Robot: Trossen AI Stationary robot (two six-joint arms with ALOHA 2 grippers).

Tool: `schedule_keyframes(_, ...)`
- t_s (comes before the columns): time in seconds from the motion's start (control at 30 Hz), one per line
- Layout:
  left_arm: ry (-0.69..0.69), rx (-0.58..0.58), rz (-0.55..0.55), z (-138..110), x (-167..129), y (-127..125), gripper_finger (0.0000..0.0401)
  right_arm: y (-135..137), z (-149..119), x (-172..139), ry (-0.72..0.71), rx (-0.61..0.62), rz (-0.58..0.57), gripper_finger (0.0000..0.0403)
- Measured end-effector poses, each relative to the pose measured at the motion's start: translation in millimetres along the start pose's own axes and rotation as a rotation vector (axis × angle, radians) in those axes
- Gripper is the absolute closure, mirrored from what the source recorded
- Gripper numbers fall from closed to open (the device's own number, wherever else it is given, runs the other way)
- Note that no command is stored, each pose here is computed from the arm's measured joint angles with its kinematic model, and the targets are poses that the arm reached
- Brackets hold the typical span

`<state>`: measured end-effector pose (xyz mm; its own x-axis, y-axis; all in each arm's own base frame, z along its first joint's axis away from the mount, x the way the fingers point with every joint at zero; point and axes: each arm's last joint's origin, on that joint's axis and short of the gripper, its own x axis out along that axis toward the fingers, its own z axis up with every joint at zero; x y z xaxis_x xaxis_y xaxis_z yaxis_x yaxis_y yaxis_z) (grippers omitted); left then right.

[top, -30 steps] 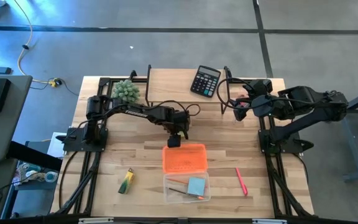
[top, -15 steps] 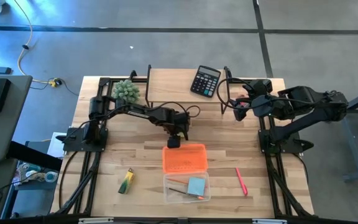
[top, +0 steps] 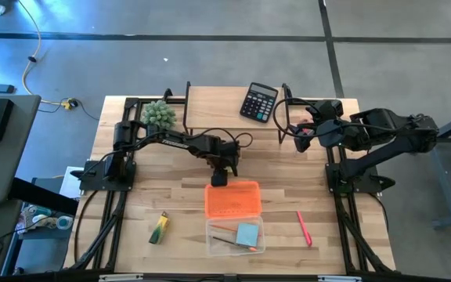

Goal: Pack school essentials
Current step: Put the green eraser into the orange supply box

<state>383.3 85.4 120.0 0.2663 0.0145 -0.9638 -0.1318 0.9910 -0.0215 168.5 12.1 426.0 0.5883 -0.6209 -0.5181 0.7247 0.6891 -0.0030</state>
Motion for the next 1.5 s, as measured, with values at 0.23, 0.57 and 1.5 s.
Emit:
schedule_keyframes(0.23, -0.002, 0.001, -0.037, 0, 0, -1, 0.0330, 0, 0, 0, 0.000, 0.000, 0.000, 0.0006)
schedule_keyframes(0.57, -0.004, 0.002, -0.030, 0, 0, -2, 0.0374, 0, 0, 0, 0.000, -0.001, 0.000, 0.0006)
schedule_keyframes(1.5, -0.047, 0.028, -0.231, 58, -77, -12, 0.0367, 0, 0, 0, 0.010, -0.011, 0.012, 0.0006)
